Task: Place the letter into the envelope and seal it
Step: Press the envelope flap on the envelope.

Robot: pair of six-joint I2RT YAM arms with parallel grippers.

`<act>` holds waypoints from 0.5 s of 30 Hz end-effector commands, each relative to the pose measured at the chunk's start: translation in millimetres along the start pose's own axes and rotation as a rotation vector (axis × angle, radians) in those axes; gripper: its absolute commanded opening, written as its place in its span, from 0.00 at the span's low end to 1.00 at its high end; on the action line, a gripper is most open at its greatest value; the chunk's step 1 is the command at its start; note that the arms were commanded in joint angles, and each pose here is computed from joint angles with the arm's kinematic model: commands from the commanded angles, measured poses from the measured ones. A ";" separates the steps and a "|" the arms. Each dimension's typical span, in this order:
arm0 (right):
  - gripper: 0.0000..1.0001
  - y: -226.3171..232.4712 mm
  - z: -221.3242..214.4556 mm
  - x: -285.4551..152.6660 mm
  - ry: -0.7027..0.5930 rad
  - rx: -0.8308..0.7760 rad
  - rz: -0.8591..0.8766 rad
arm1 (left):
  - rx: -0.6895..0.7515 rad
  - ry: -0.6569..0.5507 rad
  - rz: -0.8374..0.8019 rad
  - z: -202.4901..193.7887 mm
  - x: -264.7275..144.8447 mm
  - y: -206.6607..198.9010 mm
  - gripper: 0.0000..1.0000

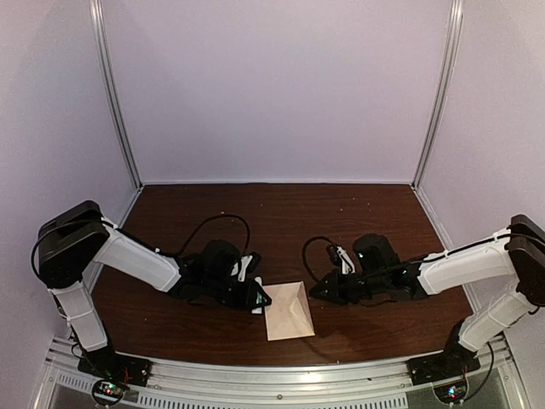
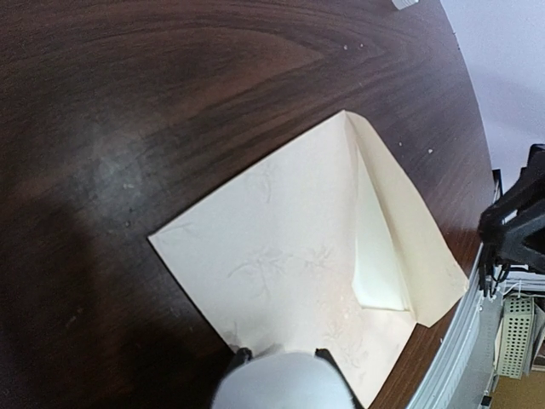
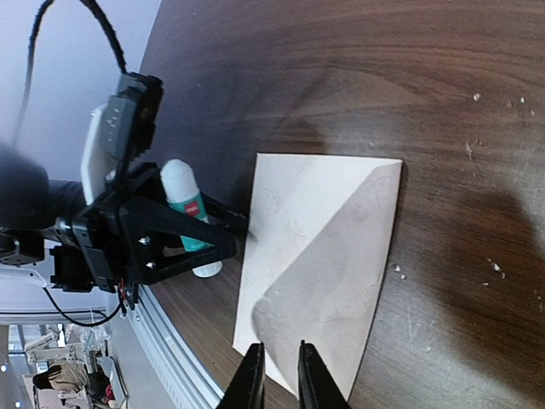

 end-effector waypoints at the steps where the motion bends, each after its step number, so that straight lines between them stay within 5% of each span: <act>1: 0.13 -11.8 -10.2 15.0 0.040 0.024 0.021 | 0.018 -0.036 -0.032 7.8 -6.9 -10.1 0.00; 15: 0.09 -13.1 -11.8 57.2 0.133 0.001 0.094 | 0.013 -0.029 -0.033 6.7 -6.3 -9.3 0.00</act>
Point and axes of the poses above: each gripper's point midway between its finger pads, its own x axis out along the fingers, its own y axis along the line the jaws close on, z = x × y, the point moved 6 cm from there along -x, back along the fingers, and after that the axes turned 10 degrees about -x, right-handed, at the moved point
